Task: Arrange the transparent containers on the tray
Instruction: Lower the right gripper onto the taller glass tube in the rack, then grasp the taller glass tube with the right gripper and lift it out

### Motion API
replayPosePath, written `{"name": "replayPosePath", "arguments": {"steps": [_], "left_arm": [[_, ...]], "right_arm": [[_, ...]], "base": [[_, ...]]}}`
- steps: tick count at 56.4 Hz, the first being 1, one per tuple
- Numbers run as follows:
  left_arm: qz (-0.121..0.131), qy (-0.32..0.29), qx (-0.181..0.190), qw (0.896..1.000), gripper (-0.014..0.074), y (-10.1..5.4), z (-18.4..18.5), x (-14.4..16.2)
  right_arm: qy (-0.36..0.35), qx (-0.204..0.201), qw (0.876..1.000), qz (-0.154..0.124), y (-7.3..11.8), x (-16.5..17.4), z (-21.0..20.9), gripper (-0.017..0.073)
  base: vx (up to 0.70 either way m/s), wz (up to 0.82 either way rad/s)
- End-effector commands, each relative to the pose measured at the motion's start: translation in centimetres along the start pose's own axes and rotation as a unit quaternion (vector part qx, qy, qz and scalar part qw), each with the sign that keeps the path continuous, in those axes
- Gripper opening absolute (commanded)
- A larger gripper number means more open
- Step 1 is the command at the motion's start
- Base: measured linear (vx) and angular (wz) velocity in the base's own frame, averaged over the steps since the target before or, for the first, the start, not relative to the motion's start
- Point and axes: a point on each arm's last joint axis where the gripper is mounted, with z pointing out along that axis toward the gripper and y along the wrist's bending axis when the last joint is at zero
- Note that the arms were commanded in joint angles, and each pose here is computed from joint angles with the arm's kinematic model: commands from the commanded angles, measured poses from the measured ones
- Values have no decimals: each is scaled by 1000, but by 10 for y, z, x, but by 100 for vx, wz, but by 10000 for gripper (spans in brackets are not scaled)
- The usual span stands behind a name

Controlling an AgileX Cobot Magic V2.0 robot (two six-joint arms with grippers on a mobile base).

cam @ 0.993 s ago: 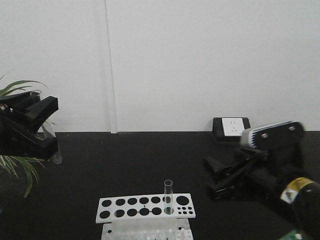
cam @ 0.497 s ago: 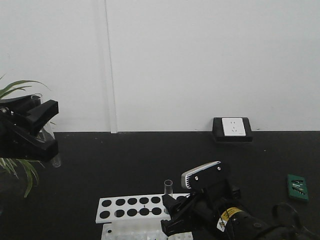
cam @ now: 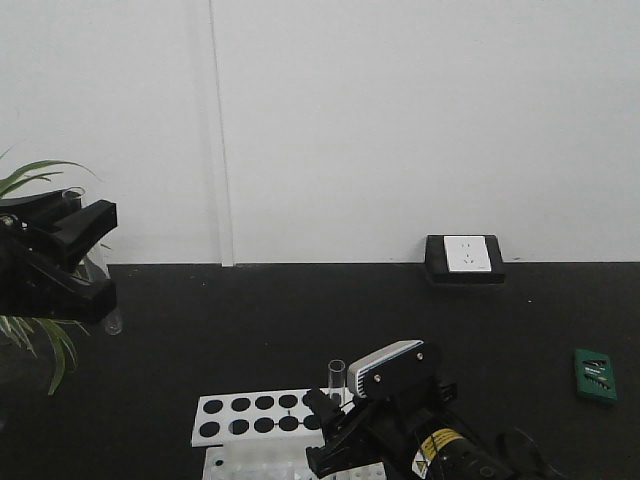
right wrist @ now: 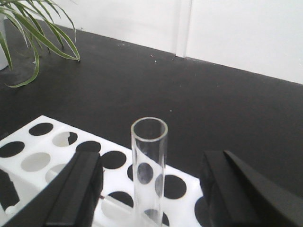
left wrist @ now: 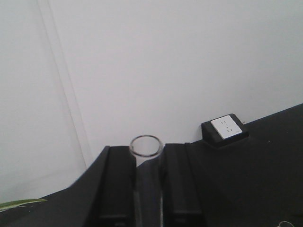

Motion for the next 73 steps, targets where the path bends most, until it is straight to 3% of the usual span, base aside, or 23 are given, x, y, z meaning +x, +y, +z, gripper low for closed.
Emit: {"name": "replayPosePath", "arguments": {"steps": [1, 21, 26, 31, 42, 56, 67, 73], "left_arm": [[-4, -71, 4, 997, -6, -1, -7, -25], [-3, -71, 4, 997, -6, -1, -7, -25], [-3, -71, 4, 997, -6, -1, -7, -25], [-3, -71, 4, 997, -6, -1, -7, -25], [-3, -71, 4, 997, -6, -1, -7, -25], [-3, -70, 4, 998, -6, -1, -7, -25], [-12, -63, 3, 998, -6, -1, -7, -24], [-12, -52, 2, 999, -6, 0, -7, -22]], "right_arm": [[-98, 2, 995, -6, -2, -29, 1, 494], [-113, 2, 994, -3, -2, -31, 16, 491], [-112, 2, 994, -2, -2, -30, 17, 452], [-111, 2, 994, -2, -2, -30, 17, 335], [-119, 1, 993, 12, -2, -31, 16, -15], [-131, 2, 991, 9, -2, -42, 11, -13], [-145, 5, 989, 3, -5, -85, -19, -9], [-156, 10, 988, -16, -6, -116, -47, -9]], "base": [[0, 0], [0, 0], [0, 0], [0, 0], [0, 0], [0, 0], [0, 0], [0, 0]]}}
